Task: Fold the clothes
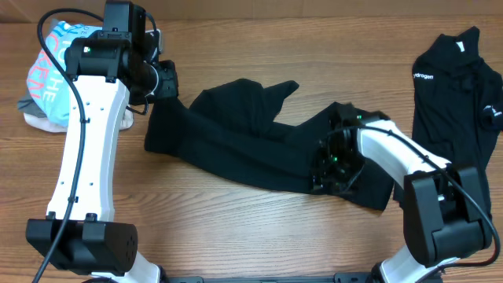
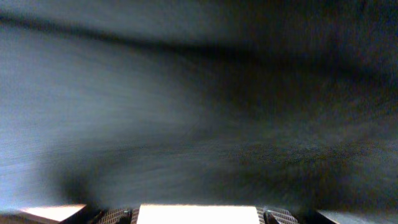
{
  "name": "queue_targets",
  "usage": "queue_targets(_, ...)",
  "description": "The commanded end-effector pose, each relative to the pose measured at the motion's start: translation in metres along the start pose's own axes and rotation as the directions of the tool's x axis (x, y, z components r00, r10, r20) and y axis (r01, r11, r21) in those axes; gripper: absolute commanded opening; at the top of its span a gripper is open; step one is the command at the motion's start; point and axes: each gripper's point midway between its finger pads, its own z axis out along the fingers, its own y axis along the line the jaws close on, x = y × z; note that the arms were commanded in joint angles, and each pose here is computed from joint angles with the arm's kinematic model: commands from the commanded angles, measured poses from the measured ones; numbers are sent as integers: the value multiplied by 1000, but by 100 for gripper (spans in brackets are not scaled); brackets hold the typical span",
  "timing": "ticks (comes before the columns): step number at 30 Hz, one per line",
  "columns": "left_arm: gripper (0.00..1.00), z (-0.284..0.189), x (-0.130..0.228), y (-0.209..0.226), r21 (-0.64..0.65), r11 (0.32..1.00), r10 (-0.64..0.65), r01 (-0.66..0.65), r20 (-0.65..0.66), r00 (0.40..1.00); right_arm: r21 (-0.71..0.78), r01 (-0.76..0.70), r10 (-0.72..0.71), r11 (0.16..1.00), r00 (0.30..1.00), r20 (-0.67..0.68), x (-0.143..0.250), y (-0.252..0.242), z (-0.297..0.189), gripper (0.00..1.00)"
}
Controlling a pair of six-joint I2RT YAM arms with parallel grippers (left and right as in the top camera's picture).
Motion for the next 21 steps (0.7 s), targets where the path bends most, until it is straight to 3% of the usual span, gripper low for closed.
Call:
queue_targets(1,4,-1,0,2,-17,1000,16,-16,7,1000,-10,-48,47,999,998,-36,14,-5,14,60)
queue_targets(3,4,-1,-1,2,-16,1000,16,-16,11,1000,-15,-49,48,999,998,-42,16,-5,17,56)
queue_targets(9,4,-1,-2,2,-16,1000,17,-17,15,1000,-66,-14,17,998,998,58,-1,10,-8,54)
queue_targets(16,4,-1,-4,1,-14,1000,18,-18,21,1000,-39,50,-32,998,930,367,-56,28,-77,54)
queue_targets(21,4,-1,-4,1,-14,1000,18,-18,22,1000,16,53,-54,998,856,514,-95,25,-91,54)
